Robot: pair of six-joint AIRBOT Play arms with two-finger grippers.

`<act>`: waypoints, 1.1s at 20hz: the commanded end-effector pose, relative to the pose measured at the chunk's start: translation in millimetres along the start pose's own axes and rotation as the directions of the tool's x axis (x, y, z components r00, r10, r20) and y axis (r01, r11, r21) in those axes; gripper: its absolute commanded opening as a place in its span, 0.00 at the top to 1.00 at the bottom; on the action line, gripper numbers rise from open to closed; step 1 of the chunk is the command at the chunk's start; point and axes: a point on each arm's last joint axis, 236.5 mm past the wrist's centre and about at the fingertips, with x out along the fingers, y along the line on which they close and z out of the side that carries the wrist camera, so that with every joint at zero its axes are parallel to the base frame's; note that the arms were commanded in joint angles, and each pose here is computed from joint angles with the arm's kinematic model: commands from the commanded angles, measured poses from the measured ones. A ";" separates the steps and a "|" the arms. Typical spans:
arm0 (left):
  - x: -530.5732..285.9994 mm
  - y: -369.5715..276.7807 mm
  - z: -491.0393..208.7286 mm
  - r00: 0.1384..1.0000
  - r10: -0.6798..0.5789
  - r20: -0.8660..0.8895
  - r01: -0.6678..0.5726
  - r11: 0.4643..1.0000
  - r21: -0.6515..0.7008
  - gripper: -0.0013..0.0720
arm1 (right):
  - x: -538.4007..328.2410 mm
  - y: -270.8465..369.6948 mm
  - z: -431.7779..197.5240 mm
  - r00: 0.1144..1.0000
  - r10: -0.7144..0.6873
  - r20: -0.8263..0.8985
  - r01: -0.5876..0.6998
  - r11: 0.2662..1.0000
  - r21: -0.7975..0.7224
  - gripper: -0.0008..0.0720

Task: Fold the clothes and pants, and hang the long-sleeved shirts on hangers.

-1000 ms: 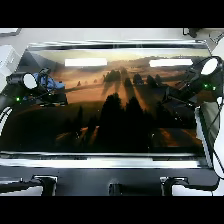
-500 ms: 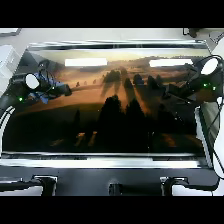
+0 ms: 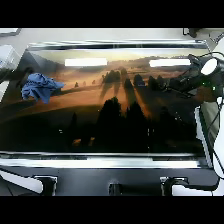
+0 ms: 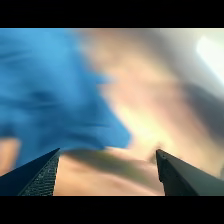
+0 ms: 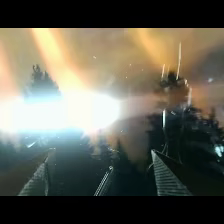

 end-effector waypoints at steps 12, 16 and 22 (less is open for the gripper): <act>105.7 53.7 5.9 0.993 -0.117 -0.016 0.108 0.958 -0.265 0.16 | -4.4 3.1 -46.1 0.981 0.012 -0.195 -0.012 1.000 0.003 0.05; 63.4 -34.5 17.4 0.955 -0.292 0.057 0.296 0.952 -0.073 0.96 | -16.7 12.4 -69.8 0.958 0.046 -0.285 -0.051 0.999 -0.009 0.05; -251.1 -266.4 -60.9 0.792 -0.588 0.162 0.251 0.556 0.792 0.96 | -63.4 23.2 -37.4 0.997 0.049 -0.061 -0.054 0.996 -0.074 0.05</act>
